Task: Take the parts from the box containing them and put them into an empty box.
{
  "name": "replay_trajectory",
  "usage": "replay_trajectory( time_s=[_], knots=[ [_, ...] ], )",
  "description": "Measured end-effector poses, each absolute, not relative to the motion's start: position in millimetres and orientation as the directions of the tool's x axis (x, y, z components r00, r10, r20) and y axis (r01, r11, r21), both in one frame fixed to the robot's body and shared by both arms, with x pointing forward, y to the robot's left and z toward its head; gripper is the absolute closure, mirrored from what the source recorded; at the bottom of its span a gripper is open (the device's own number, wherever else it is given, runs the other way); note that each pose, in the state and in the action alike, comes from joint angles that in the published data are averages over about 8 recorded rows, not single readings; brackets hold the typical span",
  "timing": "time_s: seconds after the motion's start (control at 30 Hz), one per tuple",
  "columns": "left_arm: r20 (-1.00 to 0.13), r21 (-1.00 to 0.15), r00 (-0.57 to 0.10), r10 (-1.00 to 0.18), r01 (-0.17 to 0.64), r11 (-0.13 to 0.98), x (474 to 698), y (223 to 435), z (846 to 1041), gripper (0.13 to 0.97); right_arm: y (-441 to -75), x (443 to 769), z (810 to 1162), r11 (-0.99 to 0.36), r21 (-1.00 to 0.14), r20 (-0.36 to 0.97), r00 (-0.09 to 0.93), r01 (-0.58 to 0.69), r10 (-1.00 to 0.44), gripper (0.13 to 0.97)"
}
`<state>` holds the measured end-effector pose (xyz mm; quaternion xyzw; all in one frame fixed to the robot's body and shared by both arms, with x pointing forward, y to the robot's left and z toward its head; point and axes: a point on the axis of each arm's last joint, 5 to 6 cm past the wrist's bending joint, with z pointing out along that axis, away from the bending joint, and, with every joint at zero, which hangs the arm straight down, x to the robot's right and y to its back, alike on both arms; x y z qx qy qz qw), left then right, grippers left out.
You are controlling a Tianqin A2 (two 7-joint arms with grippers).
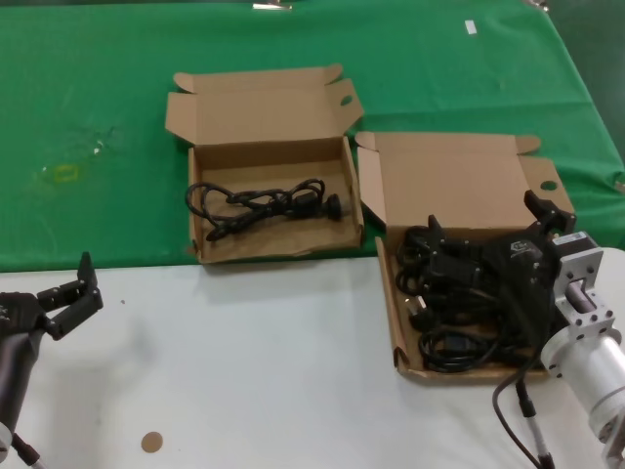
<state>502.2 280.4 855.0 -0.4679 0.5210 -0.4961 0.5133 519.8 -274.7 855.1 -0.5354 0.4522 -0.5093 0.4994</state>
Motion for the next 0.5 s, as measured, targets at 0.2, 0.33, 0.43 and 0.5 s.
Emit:
replay_trajectory(
  time_s=[0.2,0.33,0.43,0.5],
  knots=[
    [-0.071,-0.997,-0.035,-0.997,0.022,0.070,502.2,280.4,855.0,0.132,-274.7,519.8,855.1,-0.092,-0.995,0.094,0.072,0.025,-0.993,0.130],
    [-0.071,-0.997,-0.035,-0.997,0.022,0.070,502.2,280.4,855.0,0.132,-274.7,519.8,855.1,-0.092,-0.995,0.094,0.072,0.025,-0.993,0.130],
    [-0.071,-0.997,-0.035,-0.997,0.022,0.070,502.2,280.4,855.0,0.132,-274.7,519.8,855.1,-0.092,-0.995,0.094,0.072,0.025,-0.993,0.130],
    [-0.071,-0.997,-0.035,-0.997,0.022,0.070,502.2,280.4,855.0,0.132,-274.7,519.8,855.1,-0.092,-0.995,0.094,0.072,0.025,-0.993,0.130]
  ],
)
